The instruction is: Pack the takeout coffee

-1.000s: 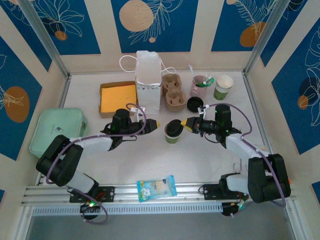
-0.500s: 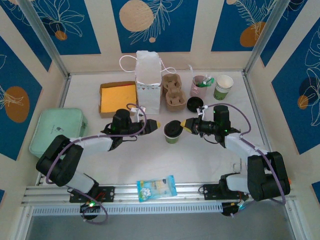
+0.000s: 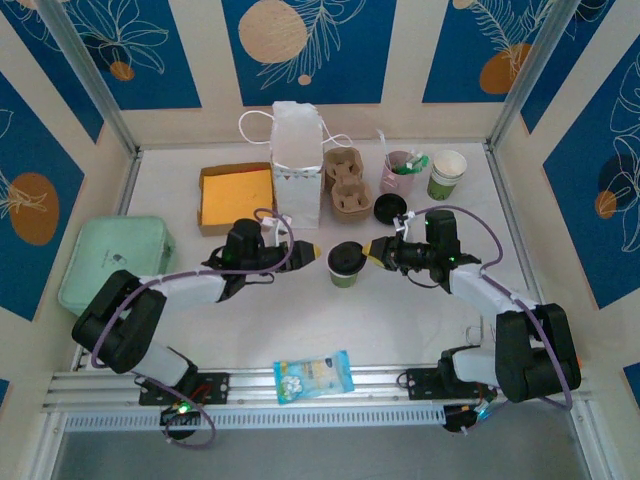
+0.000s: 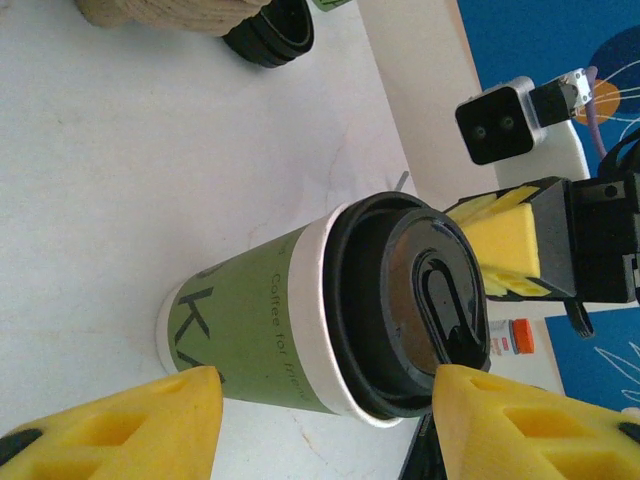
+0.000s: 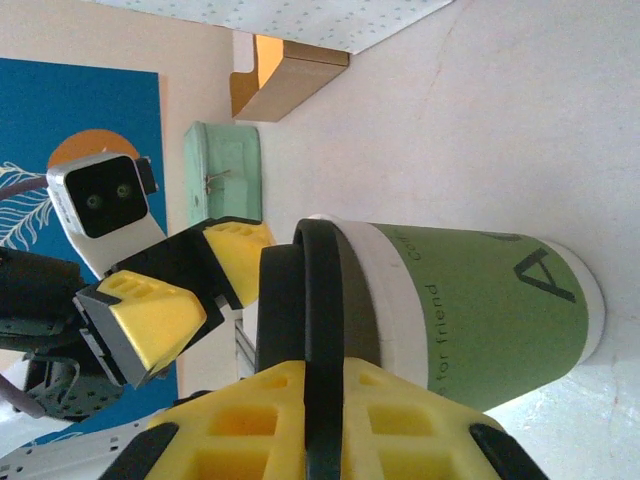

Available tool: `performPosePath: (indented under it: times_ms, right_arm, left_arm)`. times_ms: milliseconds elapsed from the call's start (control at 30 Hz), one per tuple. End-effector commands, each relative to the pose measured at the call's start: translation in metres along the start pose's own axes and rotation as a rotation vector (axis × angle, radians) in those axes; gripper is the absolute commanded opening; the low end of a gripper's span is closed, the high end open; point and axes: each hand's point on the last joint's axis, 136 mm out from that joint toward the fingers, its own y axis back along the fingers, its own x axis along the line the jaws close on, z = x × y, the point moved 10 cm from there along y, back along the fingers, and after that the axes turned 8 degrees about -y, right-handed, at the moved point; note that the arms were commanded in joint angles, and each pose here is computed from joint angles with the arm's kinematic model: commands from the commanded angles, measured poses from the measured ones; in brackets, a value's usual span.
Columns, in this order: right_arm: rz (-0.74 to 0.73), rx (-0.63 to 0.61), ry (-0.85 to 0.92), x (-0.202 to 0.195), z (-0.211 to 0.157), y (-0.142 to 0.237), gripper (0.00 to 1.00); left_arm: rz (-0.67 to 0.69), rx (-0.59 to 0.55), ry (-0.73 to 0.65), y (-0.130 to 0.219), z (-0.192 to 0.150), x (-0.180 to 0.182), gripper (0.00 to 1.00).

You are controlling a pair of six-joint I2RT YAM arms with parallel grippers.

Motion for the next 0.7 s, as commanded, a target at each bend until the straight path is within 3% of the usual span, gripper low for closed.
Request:
performPosePath:
  times_ms: [0,667]
  right_arm:
    - [-0.043,-0.004,0.013,0.0,-0.0035,0.0012,0.15]
    - [-0.075,-0.013,0.031,0.0075,-0.006,0.0032,0.23]
  left_arm:
    - [-0.006,-0.015,-0.051,0.001,0.0067,-0.0116,0.58]
    - [0.0,0.009,-0.081,-0.0057,0.0066,-0.0194,0.57]
